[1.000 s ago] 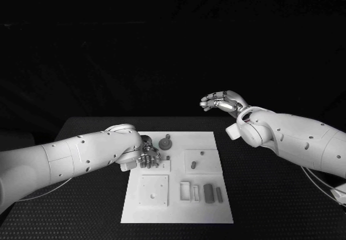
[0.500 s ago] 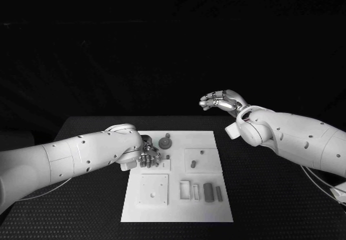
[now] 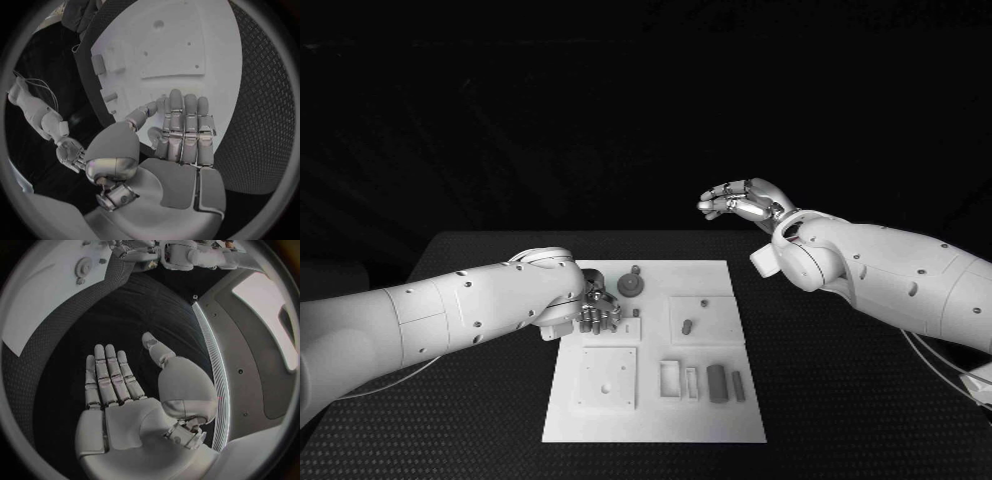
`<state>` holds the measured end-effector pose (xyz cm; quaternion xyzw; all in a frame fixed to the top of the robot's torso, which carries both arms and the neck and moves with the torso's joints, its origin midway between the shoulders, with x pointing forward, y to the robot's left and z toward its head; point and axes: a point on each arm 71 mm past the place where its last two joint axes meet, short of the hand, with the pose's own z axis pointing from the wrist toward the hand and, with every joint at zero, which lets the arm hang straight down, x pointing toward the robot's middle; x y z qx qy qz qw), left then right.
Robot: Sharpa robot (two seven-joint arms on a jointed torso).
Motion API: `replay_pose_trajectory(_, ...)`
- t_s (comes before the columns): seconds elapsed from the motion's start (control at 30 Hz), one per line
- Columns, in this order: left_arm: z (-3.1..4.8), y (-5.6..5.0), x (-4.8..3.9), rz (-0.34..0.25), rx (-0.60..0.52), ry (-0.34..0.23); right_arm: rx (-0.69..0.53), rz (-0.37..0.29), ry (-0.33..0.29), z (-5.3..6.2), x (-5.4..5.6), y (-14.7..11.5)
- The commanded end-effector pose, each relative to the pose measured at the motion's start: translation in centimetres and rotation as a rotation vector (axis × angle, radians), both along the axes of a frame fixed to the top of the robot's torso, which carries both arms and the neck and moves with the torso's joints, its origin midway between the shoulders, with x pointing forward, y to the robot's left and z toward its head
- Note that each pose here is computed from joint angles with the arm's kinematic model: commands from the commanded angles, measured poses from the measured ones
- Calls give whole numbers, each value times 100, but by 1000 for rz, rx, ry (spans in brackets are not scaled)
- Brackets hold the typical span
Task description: Assemble the parts on the task board
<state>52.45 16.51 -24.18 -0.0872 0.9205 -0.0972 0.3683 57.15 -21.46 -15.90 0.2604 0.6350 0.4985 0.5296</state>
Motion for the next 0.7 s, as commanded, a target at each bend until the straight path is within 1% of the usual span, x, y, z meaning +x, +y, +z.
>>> replay_pose_trajectory(0.03,-8,-19,-14,-18,12,8,0,17,1,4,-4,22)
replay_pose_trajectory(0.7,-14,-29,-26,-26,11,16,0,21,2,2,-1,37)
